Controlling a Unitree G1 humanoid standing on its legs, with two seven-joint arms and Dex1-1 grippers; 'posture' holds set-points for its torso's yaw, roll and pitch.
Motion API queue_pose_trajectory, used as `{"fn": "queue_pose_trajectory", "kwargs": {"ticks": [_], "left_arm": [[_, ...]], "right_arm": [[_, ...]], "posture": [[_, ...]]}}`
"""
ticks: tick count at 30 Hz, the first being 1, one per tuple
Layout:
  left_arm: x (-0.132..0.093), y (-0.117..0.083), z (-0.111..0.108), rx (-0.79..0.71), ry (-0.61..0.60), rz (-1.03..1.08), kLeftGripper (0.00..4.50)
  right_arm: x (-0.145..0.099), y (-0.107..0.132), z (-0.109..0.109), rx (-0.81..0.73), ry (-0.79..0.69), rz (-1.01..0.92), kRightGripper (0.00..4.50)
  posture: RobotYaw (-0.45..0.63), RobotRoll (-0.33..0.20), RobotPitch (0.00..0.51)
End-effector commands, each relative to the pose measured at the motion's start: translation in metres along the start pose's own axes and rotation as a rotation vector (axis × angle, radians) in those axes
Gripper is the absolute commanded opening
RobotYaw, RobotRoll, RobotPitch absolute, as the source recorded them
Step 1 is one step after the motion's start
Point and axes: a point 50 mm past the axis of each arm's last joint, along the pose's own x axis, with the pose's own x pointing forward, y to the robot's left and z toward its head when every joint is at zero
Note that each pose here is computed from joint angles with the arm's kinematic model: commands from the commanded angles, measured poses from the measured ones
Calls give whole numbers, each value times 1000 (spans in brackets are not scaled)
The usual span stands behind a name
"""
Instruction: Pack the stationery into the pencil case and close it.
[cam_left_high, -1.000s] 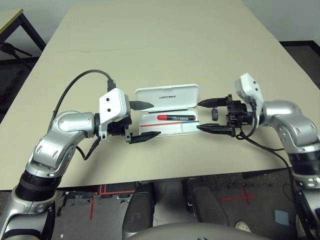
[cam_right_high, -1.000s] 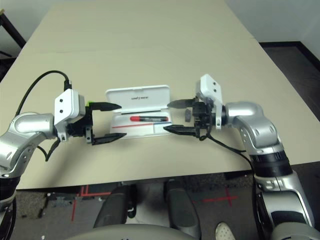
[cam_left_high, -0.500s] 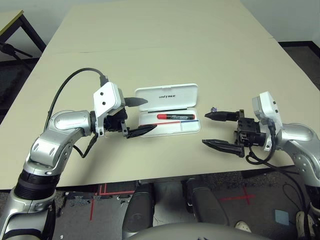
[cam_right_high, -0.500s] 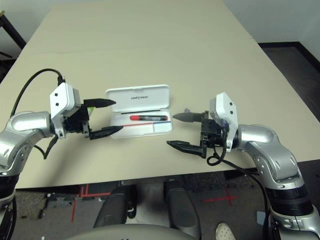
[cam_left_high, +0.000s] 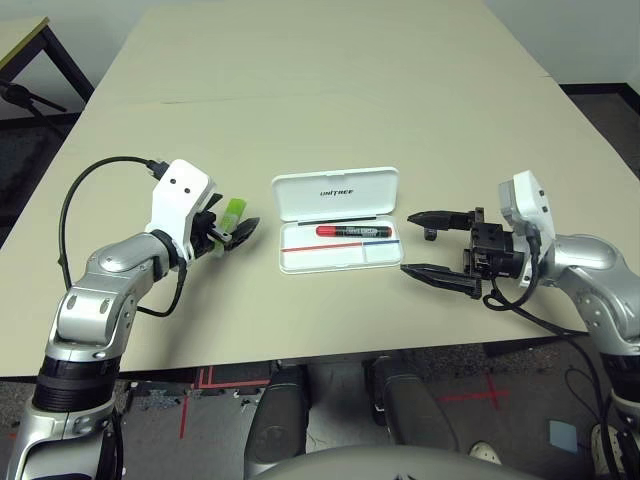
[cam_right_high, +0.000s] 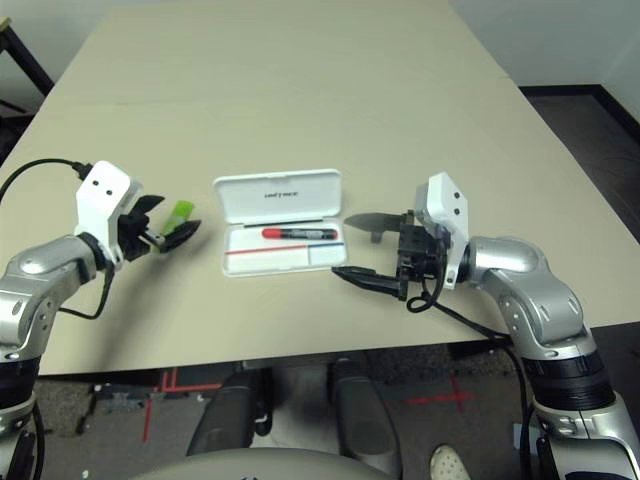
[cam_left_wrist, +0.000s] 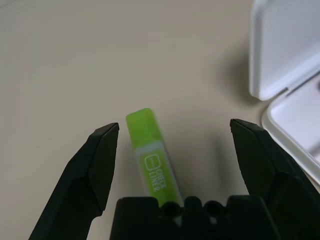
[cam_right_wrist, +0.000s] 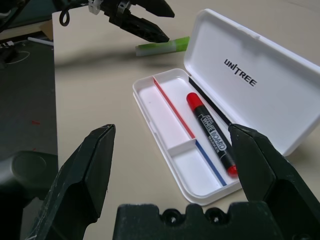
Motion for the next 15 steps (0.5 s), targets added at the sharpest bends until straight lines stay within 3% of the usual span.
{"fn": "queue_pose_trajectory", "kwargs": {"ticks": [1,15], "left_arm": [[1,6,-12,-49,63,82,4500],[17,13,-48,-136,184,177,4500]], "right_arm": [[2,1,-2,-10,8,12,4485],[3,0,1,-24,10,-7,4485]], "posture": [[-81,0,161],[-105,0,165]]}}
